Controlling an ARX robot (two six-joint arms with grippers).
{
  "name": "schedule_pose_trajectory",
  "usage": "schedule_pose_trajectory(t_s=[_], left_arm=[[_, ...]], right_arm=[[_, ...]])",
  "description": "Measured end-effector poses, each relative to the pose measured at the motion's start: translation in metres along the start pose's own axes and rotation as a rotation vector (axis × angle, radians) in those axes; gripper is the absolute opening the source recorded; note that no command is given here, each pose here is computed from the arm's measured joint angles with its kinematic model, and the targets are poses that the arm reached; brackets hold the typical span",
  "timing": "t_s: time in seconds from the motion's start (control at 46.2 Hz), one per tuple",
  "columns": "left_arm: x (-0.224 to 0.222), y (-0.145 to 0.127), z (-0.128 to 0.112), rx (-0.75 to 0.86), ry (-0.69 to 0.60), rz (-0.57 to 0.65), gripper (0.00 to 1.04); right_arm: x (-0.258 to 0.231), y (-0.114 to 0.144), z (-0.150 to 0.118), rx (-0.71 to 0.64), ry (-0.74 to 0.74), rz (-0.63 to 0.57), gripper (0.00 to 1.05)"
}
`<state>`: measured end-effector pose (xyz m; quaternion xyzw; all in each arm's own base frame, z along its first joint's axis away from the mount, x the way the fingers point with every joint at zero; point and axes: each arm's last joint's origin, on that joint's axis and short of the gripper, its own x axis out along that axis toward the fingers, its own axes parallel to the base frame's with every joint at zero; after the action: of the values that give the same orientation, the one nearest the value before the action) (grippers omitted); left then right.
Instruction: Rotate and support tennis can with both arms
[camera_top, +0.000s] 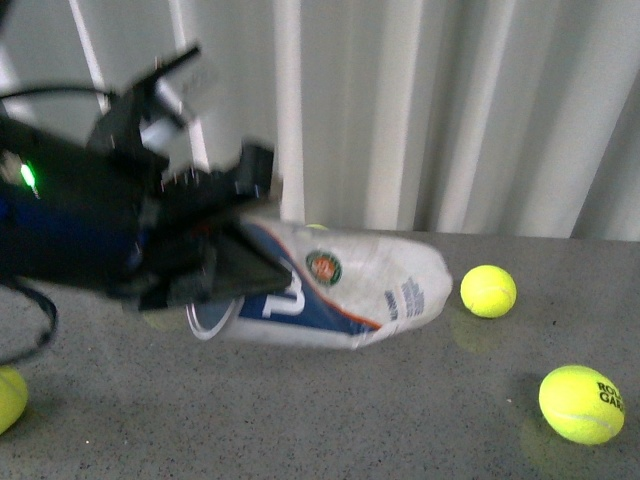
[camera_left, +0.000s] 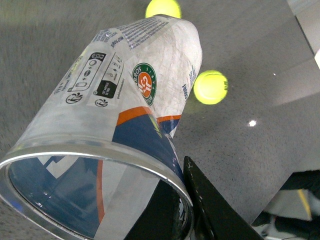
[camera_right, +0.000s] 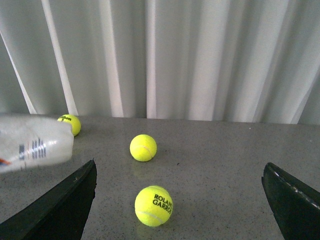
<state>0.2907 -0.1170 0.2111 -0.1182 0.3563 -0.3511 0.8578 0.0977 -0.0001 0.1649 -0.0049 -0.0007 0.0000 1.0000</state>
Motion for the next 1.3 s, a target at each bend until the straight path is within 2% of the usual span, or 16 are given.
schedule_pose_trajectory(t_s=[0.108,0.173,0.368,0.477,0.52,0.672,0.823,1.3], left_arm=[[-0.034,-0.033,0.041,0.258,0.063,0.003,0.04],[-0.044,-0.042,0.056,0.461,0.164,0.075,0.04],[-0.046,-0.044,0.076,1.150,0.463,0.306,0.04],[-0.038,-0.046,0.083,1.527,0.587,0.349,0.04],[-0.033,-0.047,0.082,1.597,0.623,0.324,0.04],[-0.018,-0.047,0.066,1.736,0.798,0.186,0.04],[-0.009,-0.042,0.057,1.802,0.901,0.150,0.04],[0.033,-0.040,0.038,1.863,0.903,0.086,0.04]], right_arm=[[0.000,0.000,0.000,0.000,0.000,0.000,0.98],[0.000,0.000,0.000,0.000,0.000,0.000,0.98],[0.000,0.000,0.000,0.000,0.000,0.000,0.98],[0.000,0.000,0.000,0.000,0.000,0.000,0.98],[0.000,0.000,0.000,0.000,0.000,0.000,0.98],[0.000,0.000,0.000,0.000,0.000,0.000,0.98],[0.000,0.000,0.000,0.000,0.000,0.000,0.98],[0.000,0.000,0.000,0.000,0.000,0.000,0.98]])
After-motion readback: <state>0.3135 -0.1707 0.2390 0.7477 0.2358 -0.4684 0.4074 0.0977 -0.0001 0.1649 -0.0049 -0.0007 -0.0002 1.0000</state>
